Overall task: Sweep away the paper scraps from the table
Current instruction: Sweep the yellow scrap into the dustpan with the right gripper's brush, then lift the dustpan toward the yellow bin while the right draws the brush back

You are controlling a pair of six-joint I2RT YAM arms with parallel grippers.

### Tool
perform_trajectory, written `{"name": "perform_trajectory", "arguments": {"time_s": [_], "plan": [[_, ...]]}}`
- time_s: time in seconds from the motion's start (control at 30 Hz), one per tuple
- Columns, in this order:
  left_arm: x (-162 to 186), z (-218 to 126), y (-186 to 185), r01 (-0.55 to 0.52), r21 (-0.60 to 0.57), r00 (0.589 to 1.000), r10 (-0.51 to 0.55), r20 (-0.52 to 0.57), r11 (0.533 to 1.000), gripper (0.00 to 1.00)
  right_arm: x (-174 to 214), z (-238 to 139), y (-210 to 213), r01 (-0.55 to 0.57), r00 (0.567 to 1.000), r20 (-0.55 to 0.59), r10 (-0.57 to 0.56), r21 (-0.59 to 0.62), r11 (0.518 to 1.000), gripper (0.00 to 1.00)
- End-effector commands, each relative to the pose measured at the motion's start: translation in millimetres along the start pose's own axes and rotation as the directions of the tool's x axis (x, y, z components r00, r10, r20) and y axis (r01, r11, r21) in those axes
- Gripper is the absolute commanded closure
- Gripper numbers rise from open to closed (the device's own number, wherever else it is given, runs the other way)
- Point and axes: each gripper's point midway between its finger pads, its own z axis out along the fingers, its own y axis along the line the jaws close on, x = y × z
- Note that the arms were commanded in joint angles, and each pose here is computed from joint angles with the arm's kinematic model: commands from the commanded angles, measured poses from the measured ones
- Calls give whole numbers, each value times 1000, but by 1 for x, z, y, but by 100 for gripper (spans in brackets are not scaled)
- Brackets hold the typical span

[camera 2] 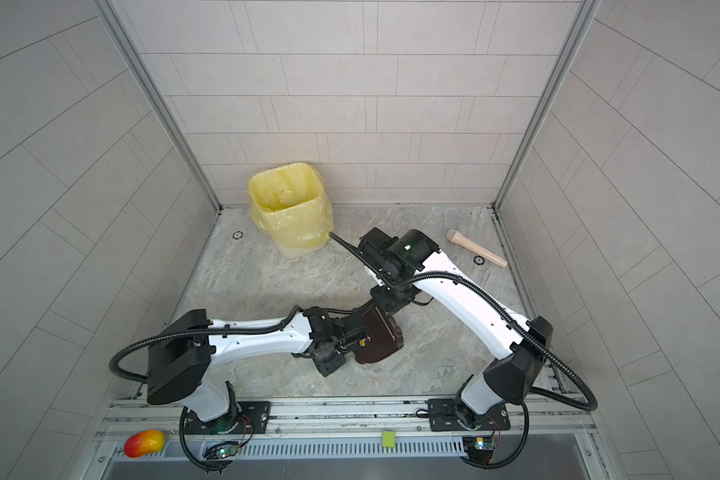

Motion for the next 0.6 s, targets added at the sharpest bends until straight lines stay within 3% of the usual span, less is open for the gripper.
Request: {"name": "perform_trajectory", "arguments": {"time_s": [0.0,0.33,0.57], "plan": [[0,-7,4,30,-8,999,-29,42,1000,100,9,-22,-18,-2,999,49,-1,54,999,100],[-8,-38,18,49,-45,985,-41,167,998,100,18,-42,-58,-127,984,135,115,87,988,100],[-5,-65,35,94,-99,975,-71,212,991,100,25,-46,-72,-210,960,194,200,31,977,100]]}}
